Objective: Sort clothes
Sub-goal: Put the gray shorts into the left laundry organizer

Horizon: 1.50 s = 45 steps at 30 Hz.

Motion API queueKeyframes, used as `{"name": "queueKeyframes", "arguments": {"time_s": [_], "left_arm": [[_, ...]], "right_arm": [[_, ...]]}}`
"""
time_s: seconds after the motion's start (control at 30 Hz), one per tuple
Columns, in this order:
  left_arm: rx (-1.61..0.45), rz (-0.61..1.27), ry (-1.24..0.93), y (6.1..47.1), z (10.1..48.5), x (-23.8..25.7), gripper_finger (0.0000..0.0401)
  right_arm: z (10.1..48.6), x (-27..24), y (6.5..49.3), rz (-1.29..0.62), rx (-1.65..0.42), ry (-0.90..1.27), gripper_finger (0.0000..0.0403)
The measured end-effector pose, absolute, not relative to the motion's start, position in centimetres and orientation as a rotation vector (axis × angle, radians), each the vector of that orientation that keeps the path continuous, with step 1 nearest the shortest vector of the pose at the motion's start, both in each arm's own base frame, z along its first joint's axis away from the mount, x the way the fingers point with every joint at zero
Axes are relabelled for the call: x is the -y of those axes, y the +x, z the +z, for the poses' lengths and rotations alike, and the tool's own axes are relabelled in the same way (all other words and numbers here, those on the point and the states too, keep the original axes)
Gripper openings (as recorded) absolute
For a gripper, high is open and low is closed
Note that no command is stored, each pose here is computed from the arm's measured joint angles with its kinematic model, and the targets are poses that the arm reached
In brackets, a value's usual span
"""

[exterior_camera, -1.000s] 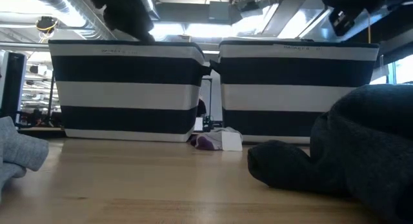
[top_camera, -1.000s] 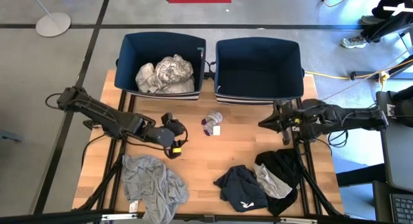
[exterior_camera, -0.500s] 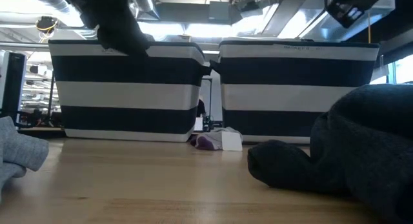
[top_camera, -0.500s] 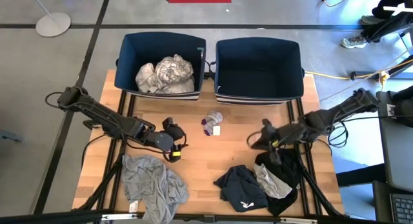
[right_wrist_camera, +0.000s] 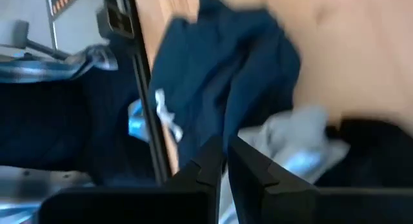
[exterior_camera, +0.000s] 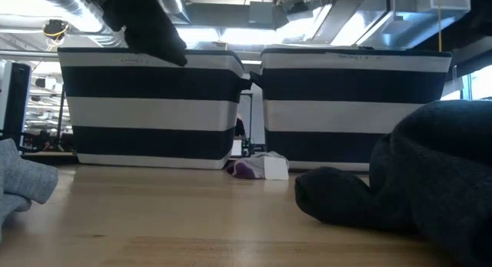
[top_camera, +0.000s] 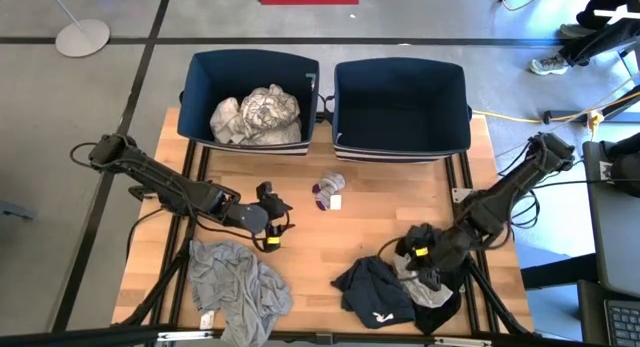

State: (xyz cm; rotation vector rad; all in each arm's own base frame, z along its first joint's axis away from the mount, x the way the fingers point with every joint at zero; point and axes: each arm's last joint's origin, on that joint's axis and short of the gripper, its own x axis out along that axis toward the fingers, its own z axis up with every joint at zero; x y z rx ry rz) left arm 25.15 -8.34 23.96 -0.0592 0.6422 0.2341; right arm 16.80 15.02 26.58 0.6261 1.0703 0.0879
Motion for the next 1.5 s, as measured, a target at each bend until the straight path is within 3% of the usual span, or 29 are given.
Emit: {"name": "queueKeyframes", "arguments": {"time_s": [0.37, 0.73, 0.87, 1.5], "left_arm": [[-0.64, 0.209, 0.005, 25.2, 24.0, 8.4, 0.0223], [-0.648, 0.202, 0.031, 25.2, 24.0, 8.3, 0.0223], [-0.648, 0.202, 0.032, 25.2, 24.0, 8.3, 0.0223], [-0.647, 0.202, 0.029, 25.2, 24.0, 8.4, 0.0223]], "right_arm": [[24.9, -16.5, 16.7, -0.025, -1.218, 0.765, 0.0053], [23.5, -17.3, 17.2, -0.104, -1.322, 0.846, 0.0196], [22.4, -17.7, 17.7, -0.146, -1.341, 0.816, 0.0229], [17.0, -19.0, 19.1, -0.276, -1.445, 0.579, 0.0237]]}}
